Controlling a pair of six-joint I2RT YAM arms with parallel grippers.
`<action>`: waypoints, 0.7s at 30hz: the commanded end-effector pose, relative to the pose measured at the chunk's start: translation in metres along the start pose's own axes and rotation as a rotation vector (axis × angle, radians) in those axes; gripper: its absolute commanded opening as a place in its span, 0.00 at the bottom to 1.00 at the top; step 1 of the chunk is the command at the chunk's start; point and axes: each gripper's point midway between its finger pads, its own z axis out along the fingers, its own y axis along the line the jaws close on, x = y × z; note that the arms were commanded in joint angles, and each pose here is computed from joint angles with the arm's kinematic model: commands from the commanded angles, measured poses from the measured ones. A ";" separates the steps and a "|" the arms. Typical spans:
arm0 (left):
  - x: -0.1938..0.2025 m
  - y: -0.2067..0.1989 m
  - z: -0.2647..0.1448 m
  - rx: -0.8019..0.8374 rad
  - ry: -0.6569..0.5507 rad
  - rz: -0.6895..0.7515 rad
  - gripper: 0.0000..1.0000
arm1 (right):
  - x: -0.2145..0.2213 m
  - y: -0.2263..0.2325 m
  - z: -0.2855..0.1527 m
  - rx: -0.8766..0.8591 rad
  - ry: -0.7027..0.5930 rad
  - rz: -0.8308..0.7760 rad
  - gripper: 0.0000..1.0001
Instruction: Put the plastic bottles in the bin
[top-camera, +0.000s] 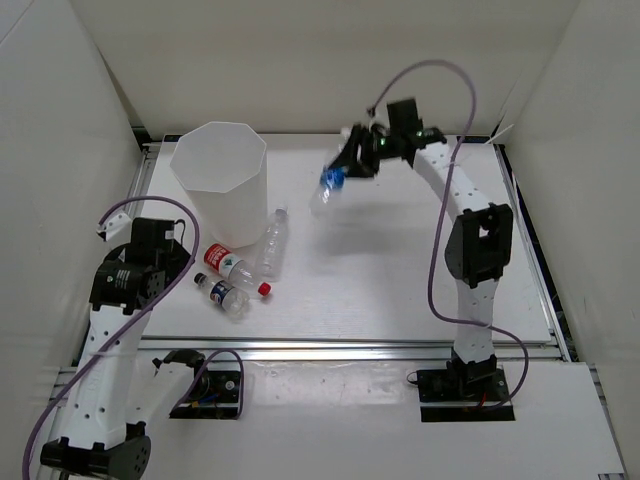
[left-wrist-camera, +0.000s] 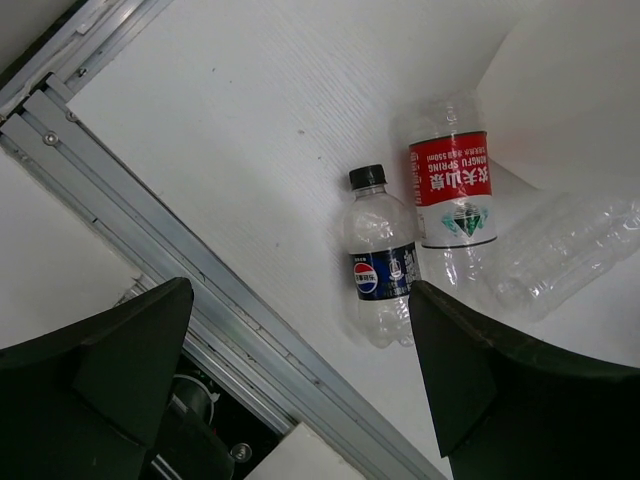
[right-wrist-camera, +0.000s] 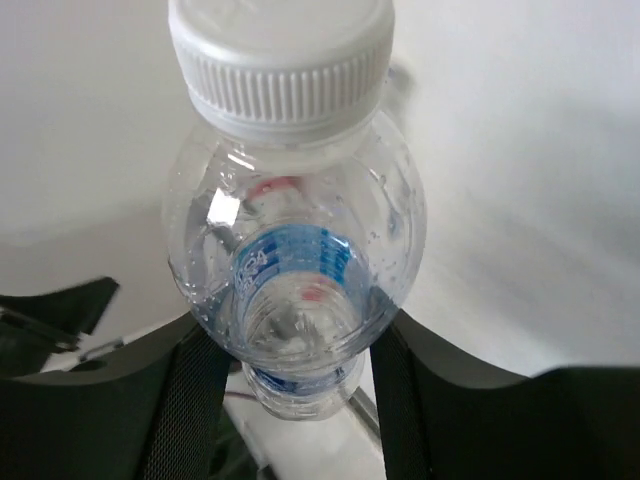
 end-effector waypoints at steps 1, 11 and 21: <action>0.000 -0.015 -0.001 0.042 0.036 0.015 1.00 | -0.057 0.157 -0.053 -0.201 -0.277 -0.313 0.25; 0.001 -0.025 0.002 0.060 0.107 0.183 1.00 | -0.068 0.320 -0.043 -0.519 -0.629 -0.563 0.26; 0.005 -0.037 0.009 0.060 0.163 0.235 1.00 | -0.035 0.364 -0.033 -0.355 -0.855 -0.950 1.00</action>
